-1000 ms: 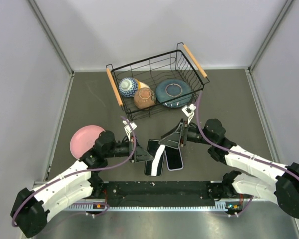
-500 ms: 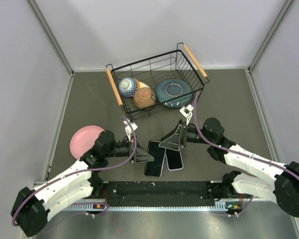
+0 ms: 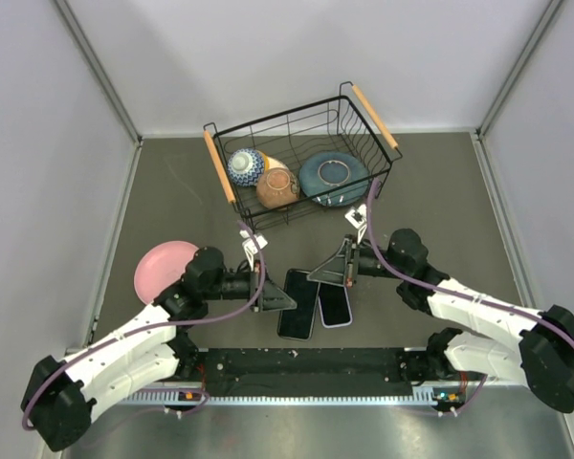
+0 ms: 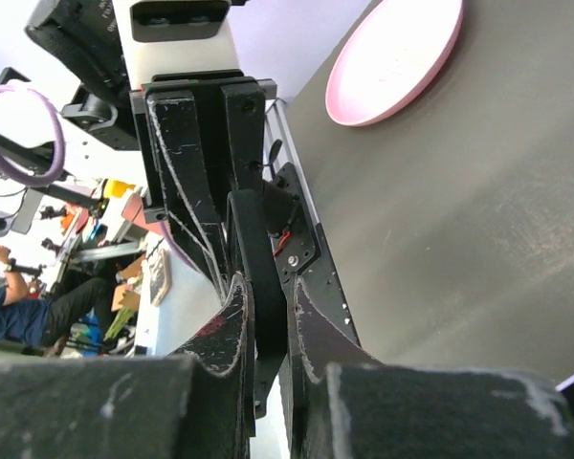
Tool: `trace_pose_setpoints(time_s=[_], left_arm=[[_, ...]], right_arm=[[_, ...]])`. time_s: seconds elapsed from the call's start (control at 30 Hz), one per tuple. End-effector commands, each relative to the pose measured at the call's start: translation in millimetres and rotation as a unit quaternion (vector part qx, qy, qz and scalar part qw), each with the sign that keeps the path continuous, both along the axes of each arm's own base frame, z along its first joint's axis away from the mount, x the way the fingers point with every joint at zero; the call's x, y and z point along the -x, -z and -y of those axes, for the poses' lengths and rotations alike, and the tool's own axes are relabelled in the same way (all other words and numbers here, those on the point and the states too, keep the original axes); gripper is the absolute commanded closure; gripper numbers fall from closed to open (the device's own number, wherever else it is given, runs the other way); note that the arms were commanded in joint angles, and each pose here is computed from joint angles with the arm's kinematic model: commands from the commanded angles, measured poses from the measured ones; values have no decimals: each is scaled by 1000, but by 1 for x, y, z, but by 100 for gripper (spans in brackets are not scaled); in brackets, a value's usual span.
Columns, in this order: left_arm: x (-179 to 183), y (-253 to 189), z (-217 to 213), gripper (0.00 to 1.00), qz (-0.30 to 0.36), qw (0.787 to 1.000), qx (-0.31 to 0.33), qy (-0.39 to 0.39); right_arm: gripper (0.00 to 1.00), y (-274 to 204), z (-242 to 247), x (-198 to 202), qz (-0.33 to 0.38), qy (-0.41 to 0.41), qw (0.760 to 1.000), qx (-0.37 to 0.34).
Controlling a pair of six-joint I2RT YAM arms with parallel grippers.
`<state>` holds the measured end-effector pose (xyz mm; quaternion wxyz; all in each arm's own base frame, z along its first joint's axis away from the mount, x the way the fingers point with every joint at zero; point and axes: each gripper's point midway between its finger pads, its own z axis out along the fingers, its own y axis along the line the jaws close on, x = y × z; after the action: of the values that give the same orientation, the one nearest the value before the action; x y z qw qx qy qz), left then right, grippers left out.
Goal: Put the phone into the phone case
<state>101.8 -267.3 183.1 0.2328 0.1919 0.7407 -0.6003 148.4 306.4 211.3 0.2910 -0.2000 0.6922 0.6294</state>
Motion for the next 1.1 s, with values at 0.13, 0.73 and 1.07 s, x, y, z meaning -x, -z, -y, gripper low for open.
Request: trace_pose_setpoints(time_s=[0.13,0.73,1.07], left_arm=[[-36,23,3,100,-12,994,-97,-56],[-47,-49,2,100,43,991,38,-117],[-58,-51,0,100,35,986,56,-154]], right_arm=[[100,-29,-1,-12,23,30,999,-21],[24,20,8,18,-37,-20,999,-14],[38,4,2,34,-64,-80,990,-99]])
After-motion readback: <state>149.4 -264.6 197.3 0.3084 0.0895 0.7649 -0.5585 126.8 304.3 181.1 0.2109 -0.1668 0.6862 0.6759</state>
